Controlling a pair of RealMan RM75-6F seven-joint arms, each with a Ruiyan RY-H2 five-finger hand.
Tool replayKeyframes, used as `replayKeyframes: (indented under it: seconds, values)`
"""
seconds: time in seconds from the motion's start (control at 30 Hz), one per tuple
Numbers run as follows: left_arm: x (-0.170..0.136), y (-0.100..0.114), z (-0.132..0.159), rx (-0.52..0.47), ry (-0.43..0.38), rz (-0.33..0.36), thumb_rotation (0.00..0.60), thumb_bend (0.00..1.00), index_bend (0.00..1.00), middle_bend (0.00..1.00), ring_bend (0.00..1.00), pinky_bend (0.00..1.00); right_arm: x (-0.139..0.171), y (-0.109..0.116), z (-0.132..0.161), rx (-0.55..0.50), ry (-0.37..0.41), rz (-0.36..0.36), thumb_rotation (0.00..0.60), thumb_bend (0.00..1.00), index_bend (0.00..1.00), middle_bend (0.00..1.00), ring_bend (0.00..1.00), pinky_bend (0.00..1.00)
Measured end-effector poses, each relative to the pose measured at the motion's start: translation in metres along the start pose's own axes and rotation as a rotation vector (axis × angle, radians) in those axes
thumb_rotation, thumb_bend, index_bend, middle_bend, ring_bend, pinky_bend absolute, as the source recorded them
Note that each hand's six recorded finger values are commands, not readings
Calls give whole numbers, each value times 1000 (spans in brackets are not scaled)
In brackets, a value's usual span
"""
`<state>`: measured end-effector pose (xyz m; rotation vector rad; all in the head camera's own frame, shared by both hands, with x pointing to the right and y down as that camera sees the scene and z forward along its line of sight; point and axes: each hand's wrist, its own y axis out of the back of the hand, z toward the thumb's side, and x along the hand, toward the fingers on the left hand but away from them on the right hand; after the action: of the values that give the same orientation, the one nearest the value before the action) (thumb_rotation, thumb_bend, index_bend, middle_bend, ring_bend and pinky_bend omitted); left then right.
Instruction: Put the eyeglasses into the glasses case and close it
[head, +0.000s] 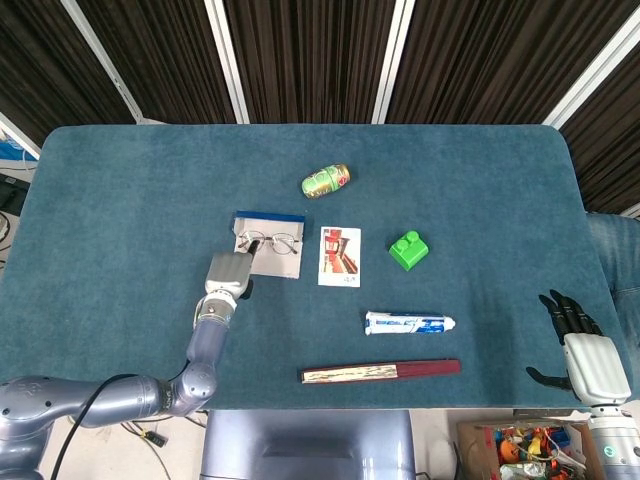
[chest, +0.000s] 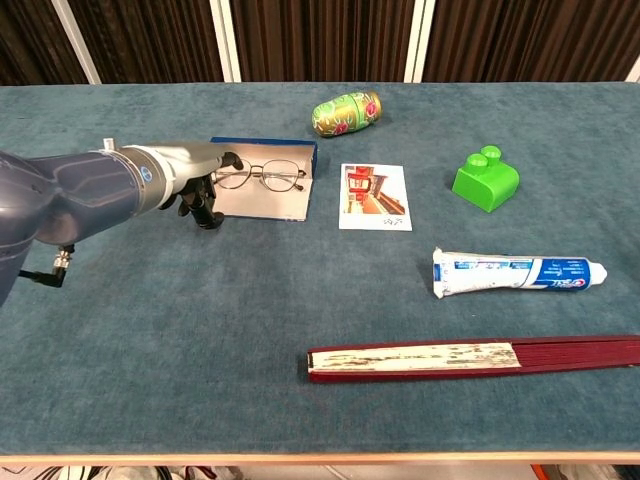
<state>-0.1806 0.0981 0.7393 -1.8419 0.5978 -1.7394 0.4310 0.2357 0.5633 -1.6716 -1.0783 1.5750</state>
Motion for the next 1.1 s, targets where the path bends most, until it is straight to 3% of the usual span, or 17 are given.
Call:
replayKeyframes:
  seconds: [1.1]
  values:
    - [12, -2, 22, 38, -12, 47, 600, 462, 0, 717, 693, 788, 0, 0, -2, 4, -13, 0, 600, 79, 49, 0, 37, 178]
